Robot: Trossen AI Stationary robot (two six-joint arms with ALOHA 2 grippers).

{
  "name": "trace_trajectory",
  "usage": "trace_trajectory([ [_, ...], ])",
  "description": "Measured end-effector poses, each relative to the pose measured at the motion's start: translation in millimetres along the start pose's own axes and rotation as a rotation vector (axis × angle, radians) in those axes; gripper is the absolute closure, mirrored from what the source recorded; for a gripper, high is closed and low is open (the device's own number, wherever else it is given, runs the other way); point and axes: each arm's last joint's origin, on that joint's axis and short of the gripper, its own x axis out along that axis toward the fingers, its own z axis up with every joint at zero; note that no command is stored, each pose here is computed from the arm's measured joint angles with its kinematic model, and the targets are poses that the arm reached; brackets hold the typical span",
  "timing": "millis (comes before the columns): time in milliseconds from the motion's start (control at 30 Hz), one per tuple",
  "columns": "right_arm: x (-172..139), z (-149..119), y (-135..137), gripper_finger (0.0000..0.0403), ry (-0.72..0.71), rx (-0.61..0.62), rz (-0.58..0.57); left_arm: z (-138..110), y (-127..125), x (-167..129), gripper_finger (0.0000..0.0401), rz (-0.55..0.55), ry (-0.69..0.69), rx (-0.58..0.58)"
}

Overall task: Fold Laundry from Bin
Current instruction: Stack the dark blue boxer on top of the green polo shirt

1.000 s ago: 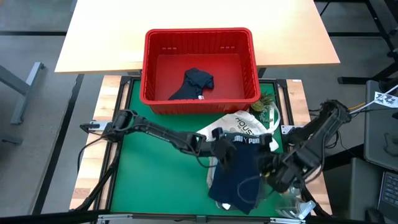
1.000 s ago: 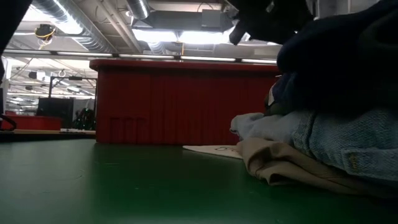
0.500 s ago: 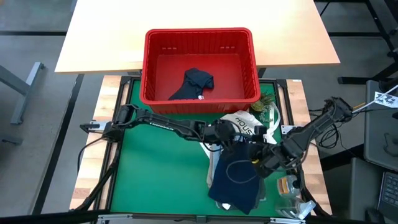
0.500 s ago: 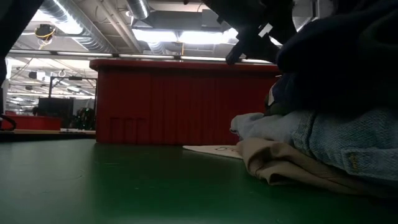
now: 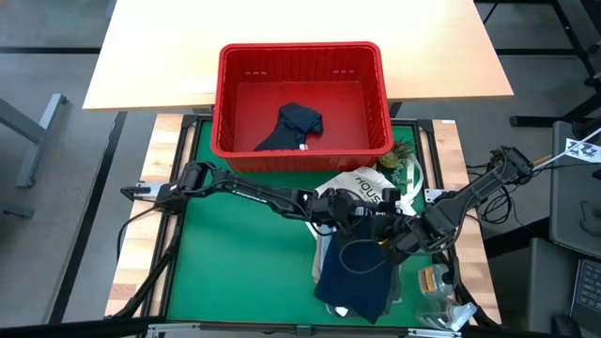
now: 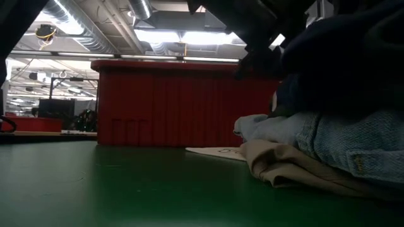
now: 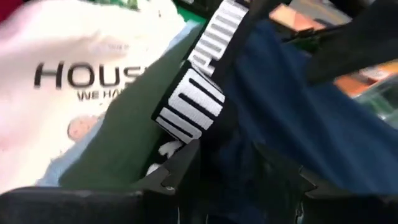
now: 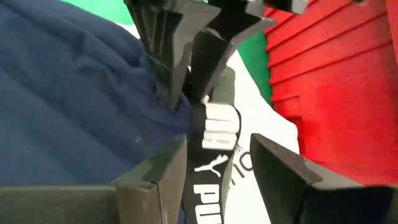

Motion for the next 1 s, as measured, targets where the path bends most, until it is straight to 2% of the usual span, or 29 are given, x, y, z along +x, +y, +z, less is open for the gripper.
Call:
trace_trajectory([
  [200,0,1,1,0.0226,-0.013,0.01,0.006,4,1,0,0.0287,0.031,-0.052,0.053],
  [400,0,2,1,0.0226,-0.017,0.014,0.012,4,1,0,0.0356,0.039,-0.056,0.111],
  [500,0,2,2,0.0226,-0.003,0.021,0.05,4,1,0,0.0391,0.069,-0.069,0.139],
  [700,4,-3,6,0.0226,0.054,0.071,0.121,1,8,-3,0.0398,0.173,-0.031,0.163],
  [1000,36,-38,14,0.0226,0.184,0.117,0.045,-7,15,-4,0.0396,0.219,0.069,0.191],
])
